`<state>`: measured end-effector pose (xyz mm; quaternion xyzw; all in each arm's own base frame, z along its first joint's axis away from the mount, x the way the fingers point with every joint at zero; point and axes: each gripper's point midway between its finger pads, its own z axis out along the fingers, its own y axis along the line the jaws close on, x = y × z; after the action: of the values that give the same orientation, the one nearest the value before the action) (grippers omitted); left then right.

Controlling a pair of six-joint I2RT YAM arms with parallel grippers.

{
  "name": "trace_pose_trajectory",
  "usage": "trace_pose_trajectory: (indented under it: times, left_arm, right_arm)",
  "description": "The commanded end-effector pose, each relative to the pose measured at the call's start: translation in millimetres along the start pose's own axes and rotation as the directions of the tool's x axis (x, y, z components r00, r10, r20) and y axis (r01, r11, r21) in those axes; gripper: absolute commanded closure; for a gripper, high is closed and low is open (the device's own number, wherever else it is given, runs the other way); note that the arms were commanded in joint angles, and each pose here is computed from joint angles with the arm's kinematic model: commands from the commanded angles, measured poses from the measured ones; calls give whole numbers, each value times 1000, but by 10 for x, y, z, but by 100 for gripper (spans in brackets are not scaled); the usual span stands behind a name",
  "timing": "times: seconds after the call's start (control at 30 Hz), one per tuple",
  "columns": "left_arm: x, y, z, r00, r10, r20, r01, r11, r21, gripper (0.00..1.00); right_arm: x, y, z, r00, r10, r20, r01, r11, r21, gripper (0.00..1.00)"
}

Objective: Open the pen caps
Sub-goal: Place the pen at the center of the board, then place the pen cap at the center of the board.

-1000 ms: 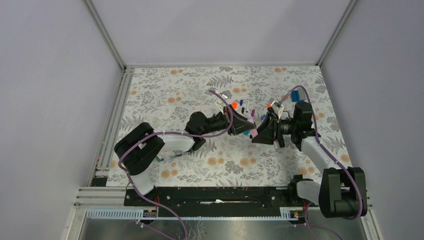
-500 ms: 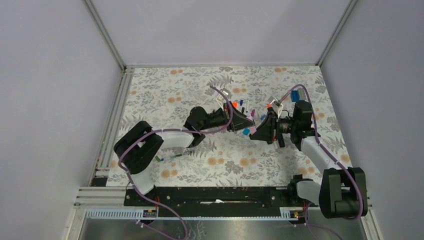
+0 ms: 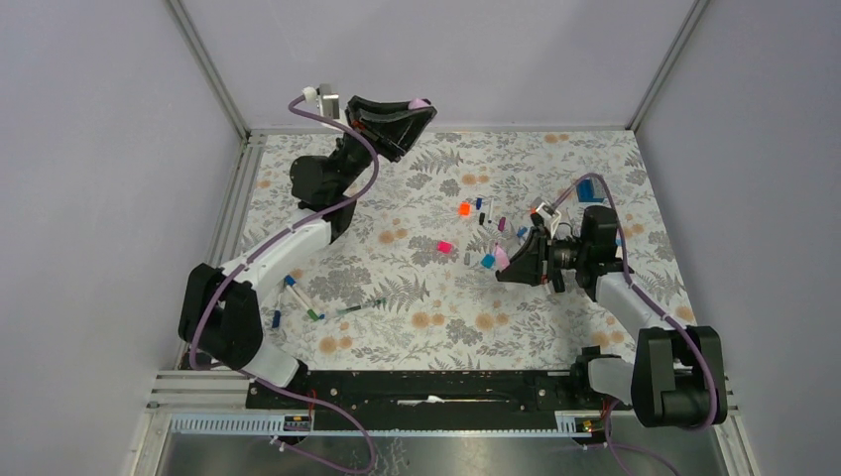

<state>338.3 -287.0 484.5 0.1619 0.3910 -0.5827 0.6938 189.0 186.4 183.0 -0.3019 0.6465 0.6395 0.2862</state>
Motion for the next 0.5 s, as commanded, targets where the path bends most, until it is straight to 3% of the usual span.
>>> trace_pose_trajectory:
  times: [0.0,0.07,0.2,0.47]
  left_arm:
    - [357,-33,-195,987,-105,-119,104,994,-15,100]
    - [608,-10,-397,964,-184,-193,173,982,-70,100]
    - [1145,-10,-808,895,-329,-302,279,940,-197,100]
    - [2298,-226,-1157,746,-416,-520,264,902,-343,100]
  right_arm:
    - [-218,-293,-297,994,-65,90,44,975,219,100]
    - [-249,-565,-623,991,-99,92,50,901,430,100]
    - [-184,-953,-1275,994,-111,-16,87,666,741,100]
    - [152,-1229,-2048,999,32,-42,26,384,923,98]
